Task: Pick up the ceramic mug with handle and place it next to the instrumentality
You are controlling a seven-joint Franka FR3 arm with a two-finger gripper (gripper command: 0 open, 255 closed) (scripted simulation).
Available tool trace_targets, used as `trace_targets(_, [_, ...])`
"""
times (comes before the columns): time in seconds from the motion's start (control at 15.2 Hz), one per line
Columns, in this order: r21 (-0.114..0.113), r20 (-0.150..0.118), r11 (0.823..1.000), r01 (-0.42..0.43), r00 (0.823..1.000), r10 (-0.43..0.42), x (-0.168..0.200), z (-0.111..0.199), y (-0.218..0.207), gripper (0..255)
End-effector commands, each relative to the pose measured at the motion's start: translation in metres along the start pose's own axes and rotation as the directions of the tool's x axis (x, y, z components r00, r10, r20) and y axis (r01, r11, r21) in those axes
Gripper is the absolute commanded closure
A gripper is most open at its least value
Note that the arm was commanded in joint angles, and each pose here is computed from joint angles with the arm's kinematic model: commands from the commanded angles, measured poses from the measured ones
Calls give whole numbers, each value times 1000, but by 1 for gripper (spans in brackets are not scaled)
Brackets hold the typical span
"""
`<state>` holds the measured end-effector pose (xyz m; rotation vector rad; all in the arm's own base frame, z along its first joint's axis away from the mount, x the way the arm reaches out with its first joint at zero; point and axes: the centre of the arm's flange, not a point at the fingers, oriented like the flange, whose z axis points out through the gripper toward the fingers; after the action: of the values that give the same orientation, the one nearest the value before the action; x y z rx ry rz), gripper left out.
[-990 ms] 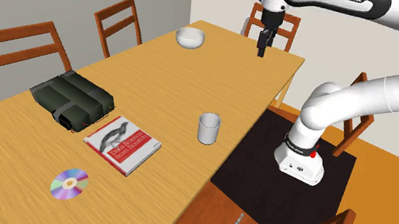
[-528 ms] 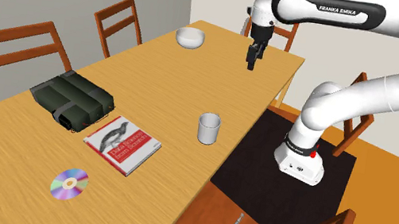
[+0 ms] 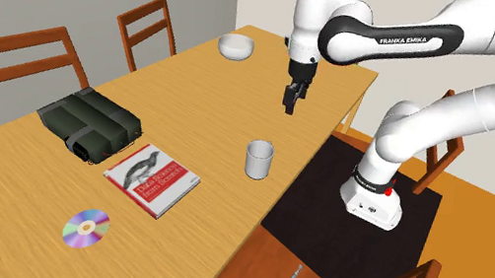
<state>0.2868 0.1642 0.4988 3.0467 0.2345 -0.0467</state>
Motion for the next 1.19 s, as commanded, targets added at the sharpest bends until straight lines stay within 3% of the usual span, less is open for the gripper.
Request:
trace_targets(0.0, [3, -4, 1000, -2, 1000, 2, 5, 13, -20, 0])
trace_targets(0.86, [13, -26, 1000, -6, 1000, 6, 36, 95, -165, 0])
trace_targets(1.12, [13, -26, 1000, -6, 1000, 6, 36, 112, -166, 0])
